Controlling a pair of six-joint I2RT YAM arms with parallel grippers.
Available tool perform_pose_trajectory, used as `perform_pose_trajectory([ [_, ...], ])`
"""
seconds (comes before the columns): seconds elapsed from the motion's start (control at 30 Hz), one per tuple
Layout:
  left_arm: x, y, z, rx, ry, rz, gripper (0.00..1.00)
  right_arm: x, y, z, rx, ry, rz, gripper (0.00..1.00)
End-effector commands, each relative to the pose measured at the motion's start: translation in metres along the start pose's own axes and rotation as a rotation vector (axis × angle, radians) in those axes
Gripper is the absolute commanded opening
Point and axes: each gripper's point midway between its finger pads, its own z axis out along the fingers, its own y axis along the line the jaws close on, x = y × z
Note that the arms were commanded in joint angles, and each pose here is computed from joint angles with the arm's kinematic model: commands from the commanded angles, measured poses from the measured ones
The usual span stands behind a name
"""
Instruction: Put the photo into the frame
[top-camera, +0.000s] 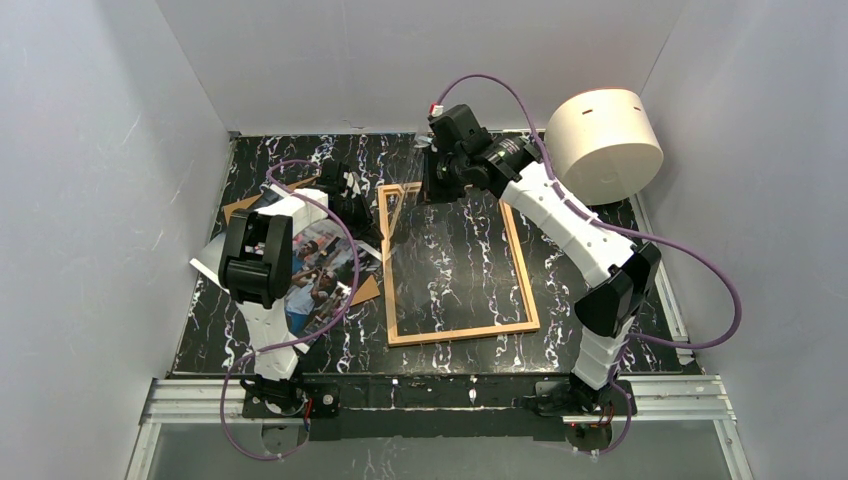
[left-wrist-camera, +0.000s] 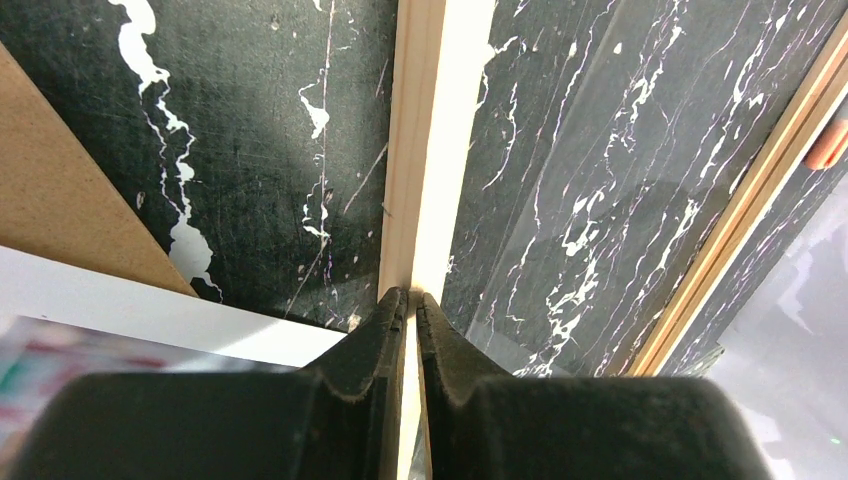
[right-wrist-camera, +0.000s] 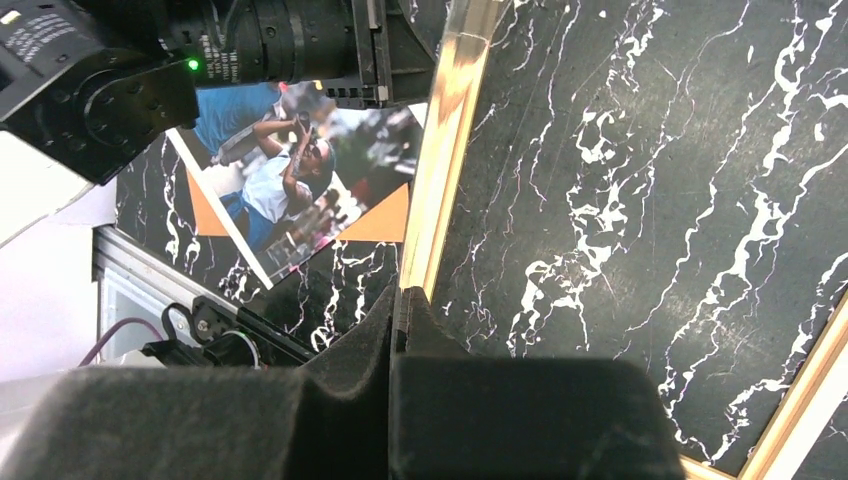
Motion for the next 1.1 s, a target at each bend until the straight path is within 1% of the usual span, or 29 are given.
perform_pose_trajectory([
  [0.0,0.024,0.046,0.024,-0.158,0.082,-0.003,0.07,-0.020,0.013,-0.020,-0.034,-0.057,-0.057,0.01],
  [0.13,0.024,0.047,0.025,-0.158,0.086,-0.003,0.07,-0.015,0.021,-0.019,-0.075,-0.011,-0.060,0.01],
  [0.47,0.027,0.047,0.027,-0.150,0.102,-0.010,0.08,-0.004,0.018,-0.010,-0.054,0.082,-0.017,0.01],
  [0.73,0.028,0.047,0.028,-0.149,0.107,-0.016,0.08,-0.005,0.017,-0.004,-0.023,0.095,0.059,0.01],
  [0.83,0.029,0.046,0.029,-0.143,0.108,-0.021,0.09,-0.007,0.015,-0.008,0.000,0.087,0.087,0.01],
  [1.07,0.029,0.046,0.031,-0.137,0.113,-0.024,0.13,-0.019,0.019,-0.016,-0.043,0.064,0.142,0.01],
])
